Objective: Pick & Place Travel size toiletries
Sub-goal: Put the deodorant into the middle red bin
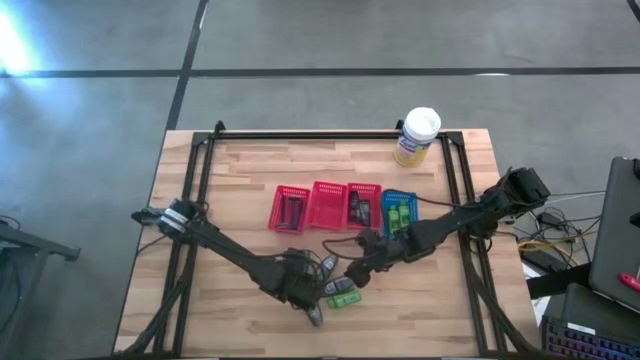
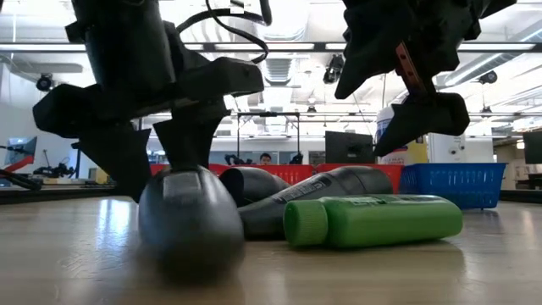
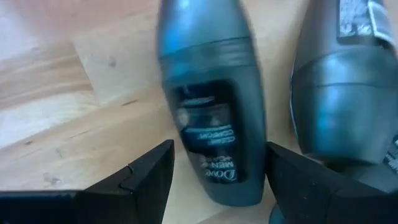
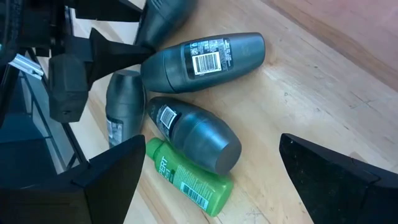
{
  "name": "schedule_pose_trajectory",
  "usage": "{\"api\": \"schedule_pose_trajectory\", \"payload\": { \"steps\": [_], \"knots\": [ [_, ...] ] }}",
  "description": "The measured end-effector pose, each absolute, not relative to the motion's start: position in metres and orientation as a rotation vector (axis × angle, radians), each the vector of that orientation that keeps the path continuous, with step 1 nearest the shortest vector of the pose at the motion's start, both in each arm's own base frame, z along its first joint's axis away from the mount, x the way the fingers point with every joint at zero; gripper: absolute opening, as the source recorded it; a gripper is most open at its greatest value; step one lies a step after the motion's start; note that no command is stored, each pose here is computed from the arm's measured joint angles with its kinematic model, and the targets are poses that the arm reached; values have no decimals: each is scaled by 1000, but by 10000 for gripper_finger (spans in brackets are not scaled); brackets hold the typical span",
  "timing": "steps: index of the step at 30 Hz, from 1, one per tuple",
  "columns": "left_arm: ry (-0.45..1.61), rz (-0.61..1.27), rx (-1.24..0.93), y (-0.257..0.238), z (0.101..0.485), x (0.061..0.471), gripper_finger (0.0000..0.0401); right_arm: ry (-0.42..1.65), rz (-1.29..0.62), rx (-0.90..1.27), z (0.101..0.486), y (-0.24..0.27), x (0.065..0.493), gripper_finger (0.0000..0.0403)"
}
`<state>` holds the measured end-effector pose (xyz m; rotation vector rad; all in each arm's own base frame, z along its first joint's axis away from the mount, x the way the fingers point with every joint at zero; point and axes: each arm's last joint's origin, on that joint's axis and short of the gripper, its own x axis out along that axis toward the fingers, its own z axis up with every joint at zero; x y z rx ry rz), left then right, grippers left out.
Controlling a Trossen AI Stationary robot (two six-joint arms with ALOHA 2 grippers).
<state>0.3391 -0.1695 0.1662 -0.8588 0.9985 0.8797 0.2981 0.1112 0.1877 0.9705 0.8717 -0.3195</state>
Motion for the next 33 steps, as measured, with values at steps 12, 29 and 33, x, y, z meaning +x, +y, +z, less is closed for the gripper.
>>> {"api": "schedule_pose_trajectory", "payload": {
  "steps": [12, 29, 33],
  "knots": [
    [1018, 863, -745, -164, 159, 338, 248, 873, -316, 968, 188, 112, 298, 366],
    [1089, 690, -546, -160, 153, 331, 183, 890, -276, 964, 189, 113, 298, 365],
    [1130, 638, -439, -161, 157, 325, 183, 885, -236, 975, 193, 112, 299, 361]
  ]
}}
